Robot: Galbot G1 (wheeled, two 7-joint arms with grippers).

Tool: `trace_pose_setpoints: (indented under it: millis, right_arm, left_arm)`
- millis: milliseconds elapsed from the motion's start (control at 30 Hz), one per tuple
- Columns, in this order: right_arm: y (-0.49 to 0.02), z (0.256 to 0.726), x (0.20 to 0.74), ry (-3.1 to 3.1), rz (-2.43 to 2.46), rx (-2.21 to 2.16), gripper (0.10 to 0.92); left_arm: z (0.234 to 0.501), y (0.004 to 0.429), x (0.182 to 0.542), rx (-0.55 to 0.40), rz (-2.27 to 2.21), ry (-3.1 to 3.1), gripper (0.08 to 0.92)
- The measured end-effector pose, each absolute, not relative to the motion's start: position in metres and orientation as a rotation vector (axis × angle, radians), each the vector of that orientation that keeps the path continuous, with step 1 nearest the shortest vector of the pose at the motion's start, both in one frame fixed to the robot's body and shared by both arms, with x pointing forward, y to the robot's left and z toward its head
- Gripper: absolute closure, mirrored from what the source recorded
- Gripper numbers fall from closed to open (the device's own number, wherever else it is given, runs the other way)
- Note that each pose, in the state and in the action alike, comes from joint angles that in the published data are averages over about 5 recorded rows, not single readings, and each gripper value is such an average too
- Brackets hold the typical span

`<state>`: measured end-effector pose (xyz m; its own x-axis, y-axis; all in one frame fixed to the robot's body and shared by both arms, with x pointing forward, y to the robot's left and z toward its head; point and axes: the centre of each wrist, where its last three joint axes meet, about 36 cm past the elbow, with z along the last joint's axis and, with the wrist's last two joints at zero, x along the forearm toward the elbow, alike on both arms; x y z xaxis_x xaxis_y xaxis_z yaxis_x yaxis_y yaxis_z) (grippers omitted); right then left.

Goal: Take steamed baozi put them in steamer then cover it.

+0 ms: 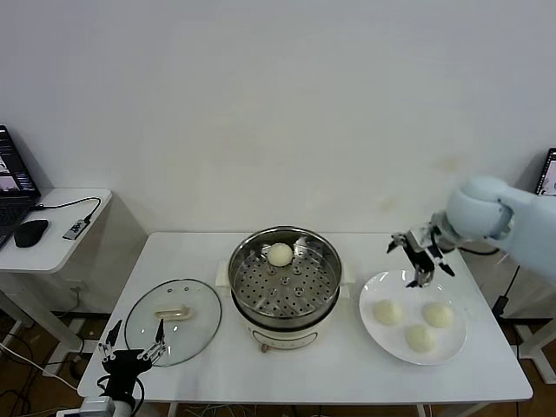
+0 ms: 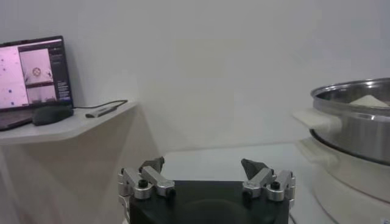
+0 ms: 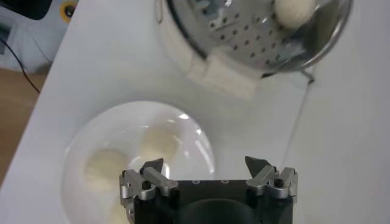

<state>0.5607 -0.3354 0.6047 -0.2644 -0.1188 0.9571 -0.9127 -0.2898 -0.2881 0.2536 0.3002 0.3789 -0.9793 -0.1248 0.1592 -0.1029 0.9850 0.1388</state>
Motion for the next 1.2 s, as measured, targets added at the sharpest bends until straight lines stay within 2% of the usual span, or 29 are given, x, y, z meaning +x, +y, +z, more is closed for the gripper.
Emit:
trace_pose_setpoints:
  millis: [700,1200]
  right_arm:
    - [-0.342,0.499,0.572,-1.314,1.504,1.296,0.200]
    - [-0.336,0.453,0.581,-1.340,1.466,1.277,0.200]
  left_arm:
    - [0.378,0.309,0.253,0.214,-0.211,-2.948,0.177]
    - [0.376,0.313,0.255,0.225,-0.220,-2.942,0.177]
